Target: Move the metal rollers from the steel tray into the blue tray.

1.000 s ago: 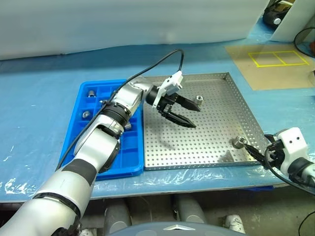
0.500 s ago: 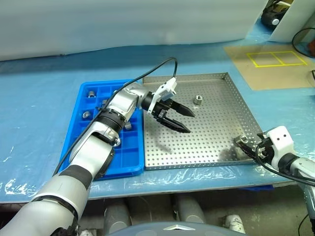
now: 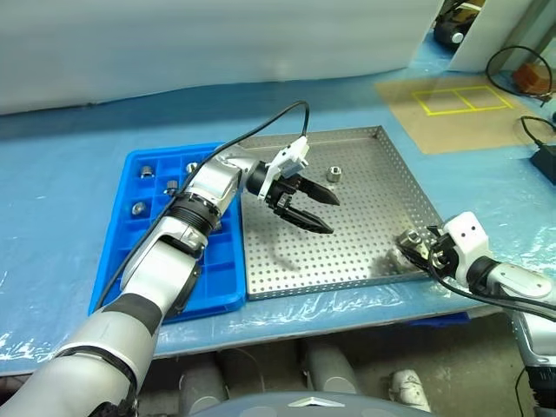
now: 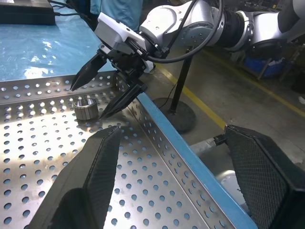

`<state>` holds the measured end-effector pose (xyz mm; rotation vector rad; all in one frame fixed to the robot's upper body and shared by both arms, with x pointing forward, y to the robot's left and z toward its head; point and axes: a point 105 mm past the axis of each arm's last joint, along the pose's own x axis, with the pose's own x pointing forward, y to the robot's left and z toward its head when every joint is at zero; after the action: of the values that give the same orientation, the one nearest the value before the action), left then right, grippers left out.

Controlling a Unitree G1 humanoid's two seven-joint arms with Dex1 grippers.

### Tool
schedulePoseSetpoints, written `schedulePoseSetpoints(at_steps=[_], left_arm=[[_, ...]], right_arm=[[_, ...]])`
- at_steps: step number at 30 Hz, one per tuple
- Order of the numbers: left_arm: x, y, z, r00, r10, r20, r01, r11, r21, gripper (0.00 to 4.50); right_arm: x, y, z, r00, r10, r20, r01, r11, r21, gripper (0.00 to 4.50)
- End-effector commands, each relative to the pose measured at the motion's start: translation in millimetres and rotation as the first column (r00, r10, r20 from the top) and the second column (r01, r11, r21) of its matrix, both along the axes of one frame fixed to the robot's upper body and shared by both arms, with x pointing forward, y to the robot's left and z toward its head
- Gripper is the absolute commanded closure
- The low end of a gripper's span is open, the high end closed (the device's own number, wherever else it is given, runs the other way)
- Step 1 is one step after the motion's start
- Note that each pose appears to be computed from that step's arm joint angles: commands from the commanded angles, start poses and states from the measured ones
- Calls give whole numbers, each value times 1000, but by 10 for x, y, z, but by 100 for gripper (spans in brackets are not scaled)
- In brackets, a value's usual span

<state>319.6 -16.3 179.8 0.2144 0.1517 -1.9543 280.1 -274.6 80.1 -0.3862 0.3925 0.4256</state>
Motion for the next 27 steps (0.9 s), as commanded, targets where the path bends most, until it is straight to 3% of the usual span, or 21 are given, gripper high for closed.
schedulePoseSetpoints(at_steps=[1, 2, 6, 8, 11, 14, 17, 20, 22, 27], left_arm=[[-11, 9, 70, 1000, 2, 27, -2, 1000, -26, 84], [-10, 12, 73, 1000, 5, 27, -5, 1000, -27, 84], [-4, 18, 73, 1000, 15, 26, -14, 999, -29, 84], [-2, 21, 72, 999, 19, 26, -18, 999, -29, 84], [0, 23, 70, 999, 24, 27, -23, 999, -29, 84], [6, 22, 71, 999, 28, 29, -27, 999, -31, 84], [12, 21, 74, 999, 33, 32, -32, 999, -33, 84], [14, 18, 76, 999, 35, 33, -34, 999, -34, 84], [15, 18, 79, 999, 37, 33, -35, 999, -37, 84], [13, 23, 77, 999, 37, 35, -36, 999, -37, 84]], right_arm=[[10, 110, -116, 998, 46, -35, -46, 999, 7, 123], [25, 103, -121, 999, 41, -32, -41, 999, -1, 155], [30, 137, -143, 998, 58, -38, -57, 998, 6, 155], [36, 155, -146, 997, 64, -37, -63, 998, 2, 188], [53, 167, -137, 997, 73, -33, -73, 997, -6, 188], [50, 198, -110, 996, 86, -29, -85, 996, 14, 250], [61, 204, -89, 996, 88, -20, -88, 996, 2, 344], [64, 254, -45, 994, 104, -11, -104, 994, 28, 355], [119, 231, -15, 996, 82, 21, -82, 996, -29, 372], [166, 306, 164, 993, 108, 55, -107, 994, -29, 372]])
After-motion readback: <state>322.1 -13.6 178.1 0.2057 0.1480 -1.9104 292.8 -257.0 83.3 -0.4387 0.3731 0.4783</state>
